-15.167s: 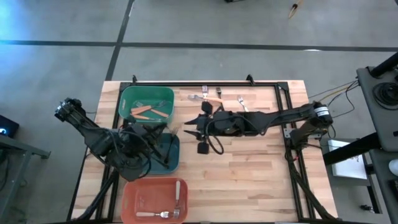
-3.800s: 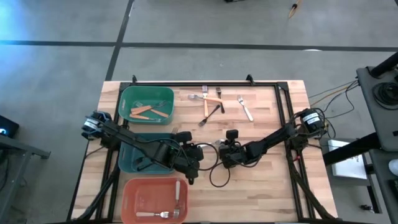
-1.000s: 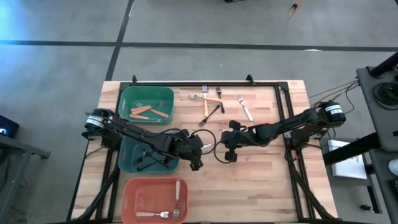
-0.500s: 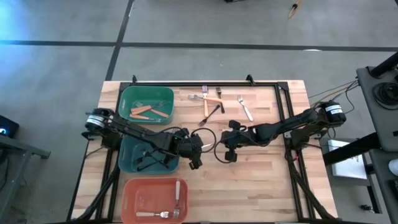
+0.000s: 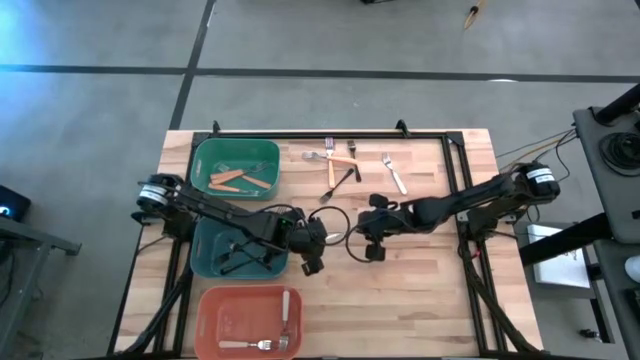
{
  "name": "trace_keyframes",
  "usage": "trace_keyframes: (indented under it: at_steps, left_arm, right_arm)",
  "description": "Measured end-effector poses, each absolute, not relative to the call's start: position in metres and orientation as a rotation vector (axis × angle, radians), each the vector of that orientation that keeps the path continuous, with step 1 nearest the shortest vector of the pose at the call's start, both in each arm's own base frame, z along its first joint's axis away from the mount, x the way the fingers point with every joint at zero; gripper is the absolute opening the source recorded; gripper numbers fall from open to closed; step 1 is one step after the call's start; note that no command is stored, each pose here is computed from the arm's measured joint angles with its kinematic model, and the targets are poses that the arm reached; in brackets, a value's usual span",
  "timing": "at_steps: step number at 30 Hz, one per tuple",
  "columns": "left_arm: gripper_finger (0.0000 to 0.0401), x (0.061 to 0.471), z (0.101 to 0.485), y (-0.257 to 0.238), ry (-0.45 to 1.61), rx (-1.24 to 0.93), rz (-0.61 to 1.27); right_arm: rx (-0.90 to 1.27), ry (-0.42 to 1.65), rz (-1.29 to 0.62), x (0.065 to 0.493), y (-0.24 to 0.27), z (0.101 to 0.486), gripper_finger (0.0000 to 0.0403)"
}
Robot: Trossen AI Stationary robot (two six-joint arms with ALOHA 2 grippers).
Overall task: Sort silverware by color (type)
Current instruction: Put the white fork into the orange bin
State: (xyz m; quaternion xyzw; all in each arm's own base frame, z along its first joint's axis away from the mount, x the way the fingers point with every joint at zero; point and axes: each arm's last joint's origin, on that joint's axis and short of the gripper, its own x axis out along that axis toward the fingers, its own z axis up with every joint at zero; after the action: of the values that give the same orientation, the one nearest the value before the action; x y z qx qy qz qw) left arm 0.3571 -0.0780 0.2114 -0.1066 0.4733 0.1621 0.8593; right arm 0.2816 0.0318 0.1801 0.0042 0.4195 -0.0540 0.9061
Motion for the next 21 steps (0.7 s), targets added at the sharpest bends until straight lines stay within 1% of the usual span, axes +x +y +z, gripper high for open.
trace_keyframes:
  at_steps: [7,10,13,16,19,21]
  left_arm:
    - [0.0015,0.358,0.225,-0.078,1.016,-0.233,0.359]
    - [0.0015,0.355,0.242,-0.081,1.060,-0.240,0.383]
    - [0.0015,0.347,0.273,-0.098,1.099,-0.220,0.366]
    - [0.0015,0.331,0.305,-0.131,1.114,-0.211,0.320]
    - [0.0015,0.302,0.327,-0.169,1.139,-0.225,0.329]
    - [0.0015,0.278,0.335,-0.197,1.149,-0.288,0.354]
  right_arm:
    - [-0.042,0.912,-0.100,0.271,0.030,0.212,0.0106]
    - [-0.059,0.966,-0.103,0.262,0.029,0.230,0.0122]
    - [-0.072,1.026,-0.121,0.253,0.025,0.243,0.0126]
    - [-0.099,1.065,-0.177,0.245,0.020,0.249,0.0122]
    - [-0.102,1.103,-0.214,0.240,0.014,0.249,0.0113]
    - [-0.092,1.129,-0.230,0.237,0.011,0.244,0.0108]
